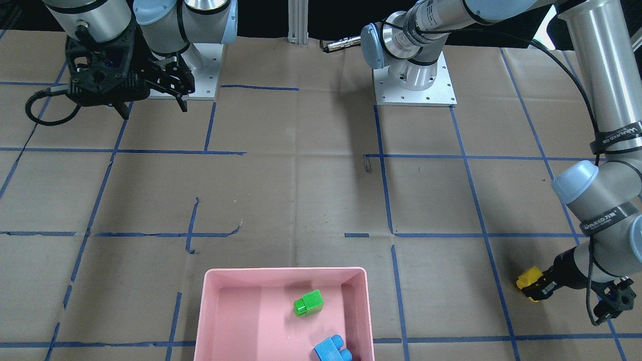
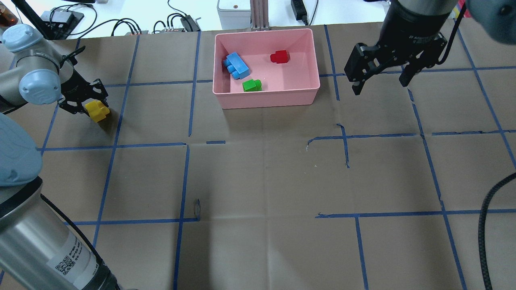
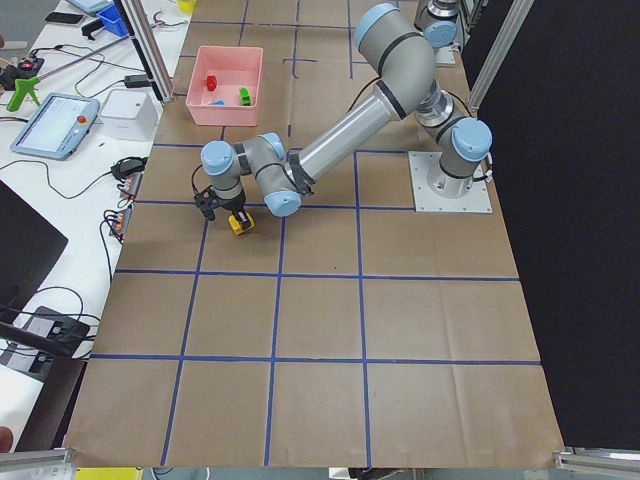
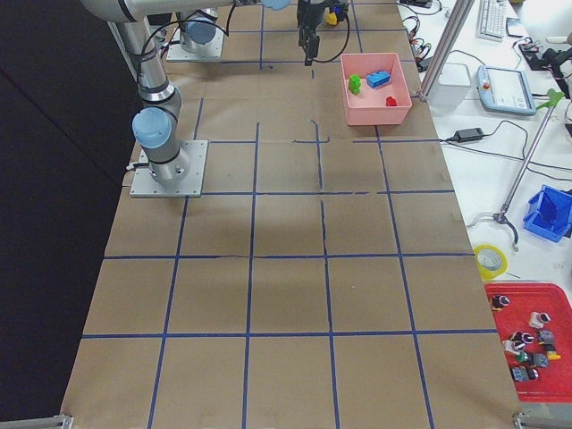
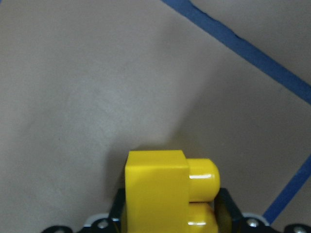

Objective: Put all blocks into box

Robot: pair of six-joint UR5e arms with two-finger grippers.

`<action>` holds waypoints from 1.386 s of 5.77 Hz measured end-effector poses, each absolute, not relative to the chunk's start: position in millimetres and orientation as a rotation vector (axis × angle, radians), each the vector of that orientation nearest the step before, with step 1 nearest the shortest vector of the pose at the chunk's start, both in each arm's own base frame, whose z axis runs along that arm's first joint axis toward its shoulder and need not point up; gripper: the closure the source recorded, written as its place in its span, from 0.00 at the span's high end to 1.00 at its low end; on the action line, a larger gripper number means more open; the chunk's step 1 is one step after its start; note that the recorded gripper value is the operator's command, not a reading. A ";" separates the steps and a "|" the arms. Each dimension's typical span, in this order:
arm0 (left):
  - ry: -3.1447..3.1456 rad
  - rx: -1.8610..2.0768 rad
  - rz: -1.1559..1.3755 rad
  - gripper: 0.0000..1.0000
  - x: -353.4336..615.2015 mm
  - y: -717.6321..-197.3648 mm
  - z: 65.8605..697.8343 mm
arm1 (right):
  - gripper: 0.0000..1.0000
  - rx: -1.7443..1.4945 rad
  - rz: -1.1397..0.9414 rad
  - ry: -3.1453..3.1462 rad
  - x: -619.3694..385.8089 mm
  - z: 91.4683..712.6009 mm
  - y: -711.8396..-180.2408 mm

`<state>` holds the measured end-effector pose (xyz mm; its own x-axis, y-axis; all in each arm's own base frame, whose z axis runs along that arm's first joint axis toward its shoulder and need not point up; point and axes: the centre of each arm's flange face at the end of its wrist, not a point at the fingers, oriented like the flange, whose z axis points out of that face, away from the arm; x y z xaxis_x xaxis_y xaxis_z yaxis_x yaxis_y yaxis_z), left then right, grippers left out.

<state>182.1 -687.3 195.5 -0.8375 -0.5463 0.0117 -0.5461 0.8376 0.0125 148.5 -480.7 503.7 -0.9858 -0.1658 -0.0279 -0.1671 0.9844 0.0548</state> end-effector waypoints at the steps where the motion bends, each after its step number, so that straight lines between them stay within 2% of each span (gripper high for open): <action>1: -2.998 0.880 -0.027 0.18 182.5 -690.3 222.7 | 1.00 -0.252 0.075 3.109 149.0 489.3 -469.8; 4: -3.045 0.661 -0.088 0.16 140.1 -709.3 355.9 | 1.00 -0.251 0.071 3.110 148.8 486.2 -455.5; 6: -3.101 0.339 -0.042 0.16 31.5 -727.1 389.7 | 1.00 -0.257 0.075 3.109 148.1 478.9 -435.8; 8: -3.116 0.023 0.002 0.16 -119.0 -730.2 399.0 | 1.00 -0.270 0.100 3.104 148.5 467.5 -427.4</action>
